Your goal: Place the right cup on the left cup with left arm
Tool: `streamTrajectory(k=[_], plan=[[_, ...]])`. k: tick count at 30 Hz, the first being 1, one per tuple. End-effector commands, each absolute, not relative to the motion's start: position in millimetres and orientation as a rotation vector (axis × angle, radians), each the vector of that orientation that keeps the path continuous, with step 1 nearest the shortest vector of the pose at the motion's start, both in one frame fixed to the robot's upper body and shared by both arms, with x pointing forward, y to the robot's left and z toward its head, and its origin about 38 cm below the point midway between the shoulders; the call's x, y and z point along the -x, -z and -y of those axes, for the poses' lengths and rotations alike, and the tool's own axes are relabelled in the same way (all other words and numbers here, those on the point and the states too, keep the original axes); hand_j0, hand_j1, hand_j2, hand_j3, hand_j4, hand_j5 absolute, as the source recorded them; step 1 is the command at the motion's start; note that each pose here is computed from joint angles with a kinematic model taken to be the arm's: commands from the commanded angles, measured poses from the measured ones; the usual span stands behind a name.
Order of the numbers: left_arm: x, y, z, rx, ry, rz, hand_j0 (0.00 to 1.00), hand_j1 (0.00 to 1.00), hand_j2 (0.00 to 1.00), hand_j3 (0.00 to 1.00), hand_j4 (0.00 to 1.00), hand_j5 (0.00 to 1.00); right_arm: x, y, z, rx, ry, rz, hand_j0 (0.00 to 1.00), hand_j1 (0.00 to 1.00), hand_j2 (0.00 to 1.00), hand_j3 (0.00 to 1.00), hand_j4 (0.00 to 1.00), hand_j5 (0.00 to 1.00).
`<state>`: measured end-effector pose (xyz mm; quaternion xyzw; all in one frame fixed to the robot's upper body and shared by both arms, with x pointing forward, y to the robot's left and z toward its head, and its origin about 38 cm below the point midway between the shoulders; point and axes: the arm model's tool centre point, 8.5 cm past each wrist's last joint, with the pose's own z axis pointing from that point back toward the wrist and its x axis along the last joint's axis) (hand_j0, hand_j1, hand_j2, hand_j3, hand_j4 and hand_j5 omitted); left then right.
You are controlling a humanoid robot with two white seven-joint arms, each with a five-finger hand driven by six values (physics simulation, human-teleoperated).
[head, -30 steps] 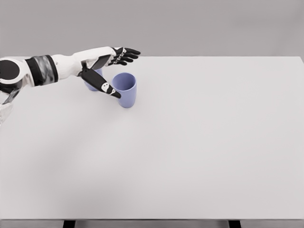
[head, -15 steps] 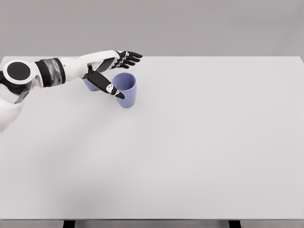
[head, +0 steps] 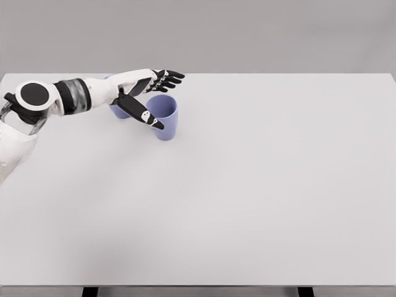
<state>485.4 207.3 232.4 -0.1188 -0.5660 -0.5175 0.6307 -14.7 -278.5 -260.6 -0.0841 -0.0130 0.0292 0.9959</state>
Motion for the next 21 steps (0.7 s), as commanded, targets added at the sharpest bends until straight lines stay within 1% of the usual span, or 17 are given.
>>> streamTrajectory(k=[1,21], plan=[[-486,-231,-207,0.275,1.181,1.293,1.00,1.00,1.00,1.00,1.00,1.00,14,261,279,0.168,-0.058,0.028,1.00,1.00,1.00,1.00,1.00,1.00],[-496,-222,-212,0.242,1.156,1.271,1.00,1.00,1.00,1.00,1.00,1.00,14,261,279,0.168,-0.058,0.028,1.00,1.00,1.00,1.00,1.00,1.00]])
